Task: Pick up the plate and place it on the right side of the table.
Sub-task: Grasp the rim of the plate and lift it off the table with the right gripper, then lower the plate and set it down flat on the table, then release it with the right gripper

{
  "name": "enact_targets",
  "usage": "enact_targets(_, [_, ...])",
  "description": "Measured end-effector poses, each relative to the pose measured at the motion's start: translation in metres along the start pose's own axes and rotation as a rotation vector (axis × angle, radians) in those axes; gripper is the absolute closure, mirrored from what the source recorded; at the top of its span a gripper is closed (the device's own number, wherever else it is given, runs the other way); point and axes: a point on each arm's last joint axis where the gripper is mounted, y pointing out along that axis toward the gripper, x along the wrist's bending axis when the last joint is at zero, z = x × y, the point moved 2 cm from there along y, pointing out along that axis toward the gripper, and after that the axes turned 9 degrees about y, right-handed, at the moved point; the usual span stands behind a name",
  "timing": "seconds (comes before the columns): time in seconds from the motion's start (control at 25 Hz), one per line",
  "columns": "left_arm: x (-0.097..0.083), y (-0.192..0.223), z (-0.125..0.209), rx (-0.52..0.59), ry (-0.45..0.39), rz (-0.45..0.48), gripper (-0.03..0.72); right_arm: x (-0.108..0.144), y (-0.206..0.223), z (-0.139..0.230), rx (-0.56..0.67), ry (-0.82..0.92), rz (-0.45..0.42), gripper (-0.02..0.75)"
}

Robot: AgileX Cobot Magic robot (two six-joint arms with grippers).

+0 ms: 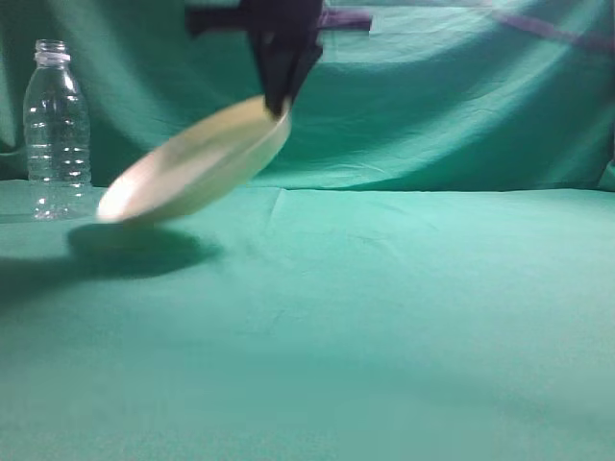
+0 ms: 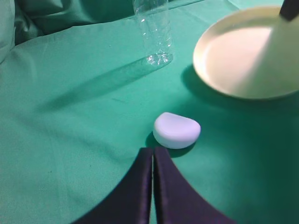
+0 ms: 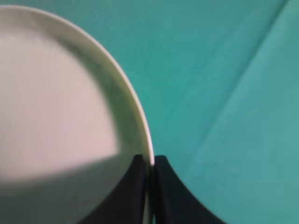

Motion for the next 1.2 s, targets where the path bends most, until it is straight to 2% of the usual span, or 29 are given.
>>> enact_targets(0.12, [0.000, 0.000, 0.000, 0.000, 0.000, 0.000, 0.688, -0.016, -0.049, -0.010, -0.036, -0.027, 0.084, 0.738])
enact_targets(0.24, [0.000, 0.000, 0.000, 0.000, 0.000, 0.000, 0.688, -0.041, -0.098, -0.015, -0.068, 0.011, 0.121, 0.738])
enact_targets(0.4, [0.000, 0.000, 0.000, 0.000, 0.000, 0.000, 0.688, -0.101, -0.148, -0.014, -0.087, 0.121, 0.187, 0.738])
enact_targets(0.52, [0.000, 0.000, 0.000, 0.000, 0.000, 0.000, 0.688, -0.149, -0.166, 0.005, -0.073, 0.211, 0.246, 0.738])
enact_targets(0.68, [0.000, 0.000, 0.000, 0.000, 0.000, 0.000, 0.688, -0.200, -0.167, 0.050, -0.036, 0.313, 0.305, 0.738])
enact_targets(0.84, [0.000, 0.000, 0.000, 0.000, 0.000, 0.000, 0.688, -0.232, -0.148, 0.098, -0.003, 0.415, 0.312, 0.738])
enact_targets(1.04, [0.000, 0.000, 0.000, 0.000, 0.000, 0.000, 0.688, -0.252, -0.105, 0.145, 0.044, 0.491, 0.298, 0.738])
enact_targets(1.2, [0.000, 0.000, 0.000, 0.000, 0.000, 0.000, 0.688, -0.255, -0.075, 0.157, 0.031, 0.486, 0.283, 0.738])
